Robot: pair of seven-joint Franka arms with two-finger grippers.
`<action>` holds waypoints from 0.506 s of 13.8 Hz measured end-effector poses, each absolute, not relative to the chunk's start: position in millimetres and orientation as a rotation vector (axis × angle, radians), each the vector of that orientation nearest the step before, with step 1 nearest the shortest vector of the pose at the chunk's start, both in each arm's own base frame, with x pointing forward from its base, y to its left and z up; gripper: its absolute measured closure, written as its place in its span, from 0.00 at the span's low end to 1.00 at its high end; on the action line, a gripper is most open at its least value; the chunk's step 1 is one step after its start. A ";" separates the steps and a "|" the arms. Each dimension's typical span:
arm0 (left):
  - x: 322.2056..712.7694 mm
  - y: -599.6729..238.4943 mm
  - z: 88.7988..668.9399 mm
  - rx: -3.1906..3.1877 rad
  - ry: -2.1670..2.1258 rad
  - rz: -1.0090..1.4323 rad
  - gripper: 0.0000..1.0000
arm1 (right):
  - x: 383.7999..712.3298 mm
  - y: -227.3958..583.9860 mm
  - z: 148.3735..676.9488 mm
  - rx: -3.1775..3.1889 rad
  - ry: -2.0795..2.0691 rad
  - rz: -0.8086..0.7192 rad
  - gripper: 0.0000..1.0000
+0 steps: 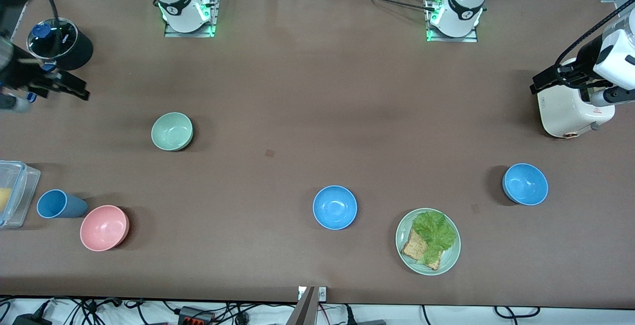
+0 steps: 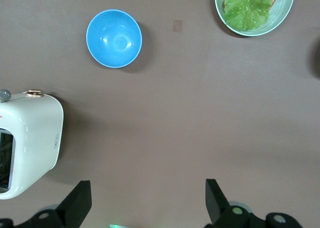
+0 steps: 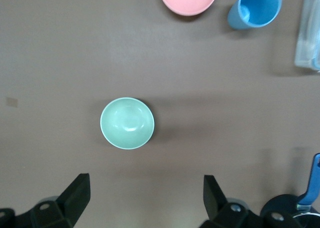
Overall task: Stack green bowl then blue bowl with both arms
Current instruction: 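Reach the green bowl with the right gripper while the left gripper approaches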
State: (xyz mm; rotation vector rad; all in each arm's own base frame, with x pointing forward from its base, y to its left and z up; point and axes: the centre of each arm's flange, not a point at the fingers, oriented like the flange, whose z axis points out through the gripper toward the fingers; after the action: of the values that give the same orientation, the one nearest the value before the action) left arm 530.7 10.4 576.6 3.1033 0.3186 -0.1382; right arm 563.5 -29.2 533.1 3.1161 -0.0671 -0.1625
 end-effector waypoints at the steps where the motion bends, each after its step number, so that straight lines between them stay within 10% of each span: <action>1: 530.9 11.2 576.7 3.103 0.321 -0.138 0.00 | 573.0 -29.2 503.9 3.112 -0.066 -0.223 0.00; 7: 552.1 40.6 537.0 3.116 0.360 -0.202 0.00 | 607.2 -29.9 323.0 3.083 -0.057 -0.472 0.00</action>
State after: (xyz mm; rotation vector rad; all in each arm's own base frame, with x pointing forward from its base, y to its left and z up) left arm 552.1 40.6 537.0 3.1155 0.3598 -0.2016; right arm 607.2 -29.9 323.0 3.0831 -0.0568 -0.4716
